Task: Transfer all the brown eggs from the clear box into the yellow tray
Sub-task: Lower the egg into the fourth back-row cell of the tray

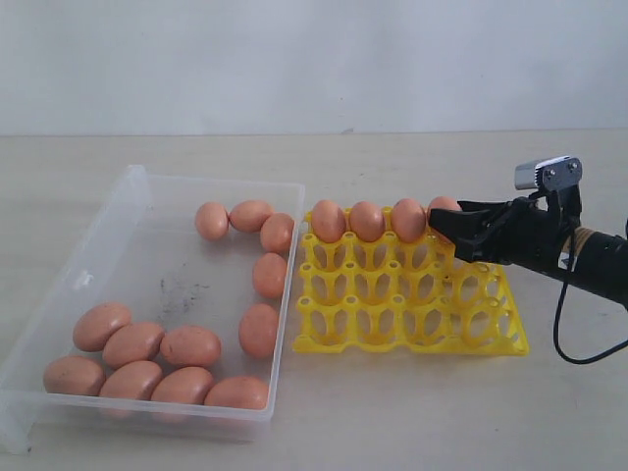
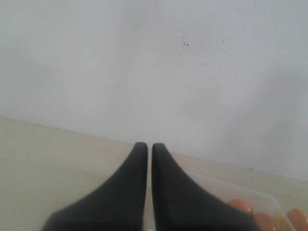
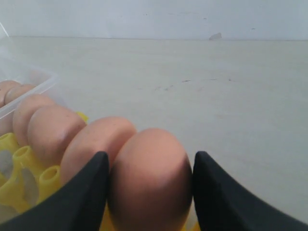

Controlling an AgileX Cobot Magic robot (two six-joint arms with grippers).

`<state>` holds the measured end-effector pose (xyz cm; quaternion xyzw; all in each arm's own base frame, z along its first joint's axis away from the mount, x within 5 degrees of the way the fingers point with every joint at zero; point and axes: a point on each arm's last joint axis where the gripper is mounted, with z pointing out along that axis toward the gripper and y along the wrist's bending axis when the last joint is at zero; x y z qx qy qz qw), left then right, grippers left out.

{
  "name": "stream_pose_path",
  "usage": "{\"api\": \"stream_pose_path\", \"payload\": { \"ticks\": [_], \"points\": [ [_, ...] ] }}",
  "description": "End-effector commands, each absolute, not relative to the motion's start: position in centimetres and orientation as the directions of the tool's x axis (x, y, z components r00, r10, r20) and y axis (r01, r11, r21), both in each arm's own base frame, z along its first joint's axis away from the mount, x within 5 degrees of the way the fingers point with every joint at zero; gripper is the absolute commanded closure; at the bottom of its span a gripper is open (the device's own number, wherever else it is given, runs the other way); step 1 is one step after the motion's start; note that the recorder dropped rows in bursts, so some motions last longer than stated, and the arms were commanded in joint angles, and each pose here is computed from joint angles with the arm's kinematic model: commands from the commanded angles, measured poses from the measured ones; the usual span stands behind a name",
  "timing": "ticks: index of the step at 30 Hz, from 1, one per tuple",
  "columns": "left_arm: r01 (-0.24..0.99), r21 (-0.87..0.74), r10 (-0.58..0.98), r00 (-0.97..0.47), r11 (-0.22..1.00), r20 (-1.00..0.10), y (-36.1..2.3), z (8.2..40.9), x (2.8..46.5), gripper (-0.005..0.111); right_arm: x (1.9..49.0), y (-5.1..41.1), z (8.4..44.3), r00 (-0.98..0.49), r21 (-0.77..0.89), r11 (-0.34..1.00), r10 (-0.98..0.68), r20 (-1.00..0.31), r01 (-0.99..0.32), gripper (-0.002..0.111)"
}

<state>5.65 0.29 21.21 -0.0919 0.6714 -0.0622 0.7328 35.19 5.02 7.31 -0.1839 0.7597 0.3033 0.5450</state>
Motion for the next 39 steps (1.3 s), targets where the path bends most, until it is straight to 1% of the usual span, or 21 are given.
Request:
{"api": "stream_pose_path", "payload": {
  "ticks": [1, 3, 5, 6, 12, 17, 23, 29, 34, 38, 39],
  "points": [
    [-0.027, -0.217, -0.214, 0.095, 0.976, -0.972, 0.3, 21.3, 5.6, 0.103, 35.2, 4.9, 7.3, -0.333, 0.245, 0.748, 0.034, -0.942, -0.617, 0.079],
    [-0.027, -0.217, -0.214, 0.095, 0.976, -0.972, 0.3, 21.3, 5.6, 0.103, 35.2, 4.9, 7.3, -0.334, 0.247, 0.748, 0.035, -0.942, -0.617, 0.062],
    [-0.027, -0.217, -0.214, 0.095, 0.976, -0.972, 0.3, 21.3, 5.6, 0.103, 35.2, 4.9, 7.3, -0.334, 0.247, 0.748, 0.035, -0.942, -0.617, 0.051],
    [-0.027, -0.217, -0.214, 0.095, 0.976, -0.972, 0.3, 21.3, 5.6, 0.103, 35.2, 4.9, 7.4, -0.335, 0.251, 0.747, 0.04, -0.941, -0.616, 0.048],
    [-0.027, -0.217, -0.214, 0.095, 0.976, -0.972, 0.3, 21.3, 5.6, 0.103, 35.2, 4.9, 7.5, -0.337, 0.263, 0.744, 0.054, -0.94, -0.614, 0.048],
    [-0.027, -0.217, -0.214, 0.095, 0.976, -0.972, 0.3, 21.3, 5.6, 0.103, 35.3, 5.0, 7.9, -0.307, 0.267, 0.734, 0.085, -0.948, -0.624, 0.048],
    [-0.027, -0.217, -0.214, 0.095, 0.976, -0.972, 0.3, 21.3, 5.6, 0.103, 35.5, 4.7, 7.8, -0.319, 0.277, 0.763, 0.097, -0.943, -0.585, 0.048],
    [-0.027, -0.217, -0.214, 0.095, 0.976, -0.972, 0.3, 21.3, 5.6, 0.103, 35.9, 4.3, 8.2, -0.288, 0.286, 0.784, 0.143, -0.947, -0.55, 0.048],
    [-0.027, -0.217, -0.214, 0.095, 0.976, -0.972, 0.3, 21.3, 5.6, 0.103, 36.0, 4.2, 9.1, -0.295, 0.259, 0.803, 0.109, -0.949, -0.536, 0.048],
    [-0.027, -0.217, -0.214, 0.095, 0.976, -0.972, 0.3, 21.3, 5.6, 0.103, 36.1, 4.0, 11.0, -0.277, 0.21, 0.819, 0.065, -0.959, -0.535, 0.048],
    [-0.027, -0.217, -0.214, 0.095, 0.976, -0.972, 0.3, 21.3, 5.6, 0.103, 36.1, 4.1, 11.6, -0.281, 0.195, 0.818, 0.042, -0.959, -0.541, 0.05]
  ]
}}
